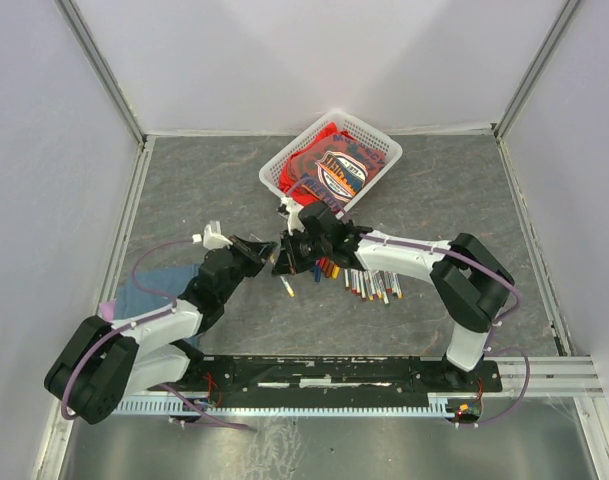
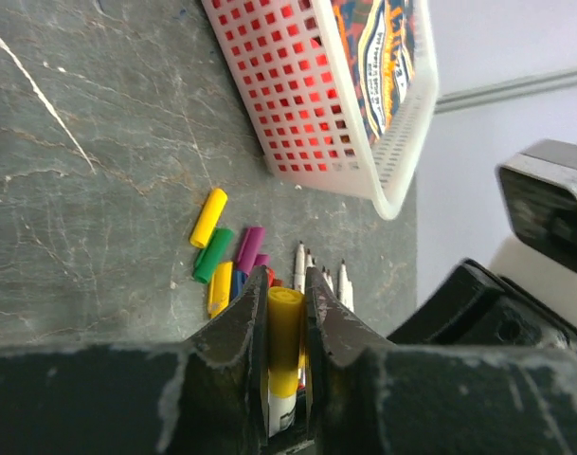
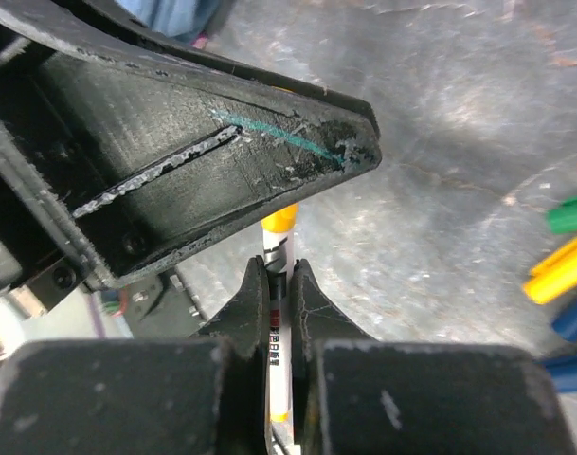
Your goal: Open the pen caps
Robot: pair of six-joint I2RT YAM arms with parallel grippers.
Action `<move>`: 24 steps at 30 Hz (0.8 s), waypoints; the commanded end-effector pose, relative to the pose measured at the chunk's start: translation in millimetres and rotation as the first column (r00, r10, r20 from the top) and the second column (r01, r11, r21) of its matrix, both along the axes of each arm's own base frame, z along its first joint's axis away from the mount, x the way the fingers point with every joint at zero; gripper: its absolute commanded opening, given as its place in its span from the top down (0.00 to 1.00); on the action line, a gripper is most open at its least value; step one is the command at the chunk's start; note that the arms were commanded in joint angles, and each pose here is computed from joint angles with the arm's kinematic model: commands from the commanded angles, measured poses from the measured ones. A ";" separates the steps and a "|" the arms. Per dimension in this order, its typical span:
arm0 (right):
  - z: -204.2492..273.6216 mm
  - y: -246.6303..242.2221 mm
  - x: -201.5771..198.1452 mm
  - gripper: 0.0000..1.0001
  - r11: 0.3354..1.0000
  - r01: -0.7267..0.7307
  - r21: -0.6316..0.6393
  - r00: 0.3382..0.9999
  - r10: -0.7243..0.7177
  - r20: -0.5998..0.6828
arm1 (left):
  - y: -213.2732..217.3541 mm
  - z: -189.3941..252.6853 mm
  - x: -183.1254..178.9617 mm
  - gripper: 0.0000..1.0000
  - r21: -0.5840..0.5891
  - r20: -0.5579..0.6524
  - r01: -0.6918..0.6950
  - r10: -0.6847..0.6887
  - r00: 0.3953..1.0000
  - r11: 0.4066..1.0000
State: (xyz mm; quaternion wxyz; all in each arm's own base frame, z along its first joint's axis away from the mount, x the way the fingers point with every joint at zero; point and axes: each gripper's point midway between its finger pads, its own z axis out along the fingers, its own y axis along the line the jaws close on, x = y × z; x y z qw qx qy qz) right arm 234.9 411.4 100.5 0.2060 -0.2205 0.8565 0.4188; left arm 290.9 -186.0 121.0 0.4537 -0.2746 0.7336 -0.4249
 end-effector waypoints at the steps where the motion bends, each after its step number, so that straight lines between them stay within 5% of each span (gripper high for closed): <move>1: -22.6 -39.5 19.6 0.99 0.951 0.112 -0.289 0.982 -0.061 0.178 | 10.3 26.1 30.5 0.97 0.011 0.001 -0.153 0.153 0.988 0.988; 10: -38.9 -65.6 18.5 0.99 0.876 0.207 -0.434 0.950 -0.074 0.304 | 5.0 38.4 62.4 0.97 0.059 0.010 -0.215 0.215 0.977 0.975; 21: 2.1 -52.6 -2.9 0.99 0.994 0.101 -0.042 0.992 -0.097 0.079 | -5.4 55.8 55.0 0.97 0.059 0.184 -0.109 0.096 0.978 0.992; 24: 11.1 -59.8 -1.9 0.99 0.993 0.116 -0.030 0.989 -0.113 0.095 | -13.1 55.6 53.5 0.97 0.087 0.198 -0.060 0.042 0.979 0.994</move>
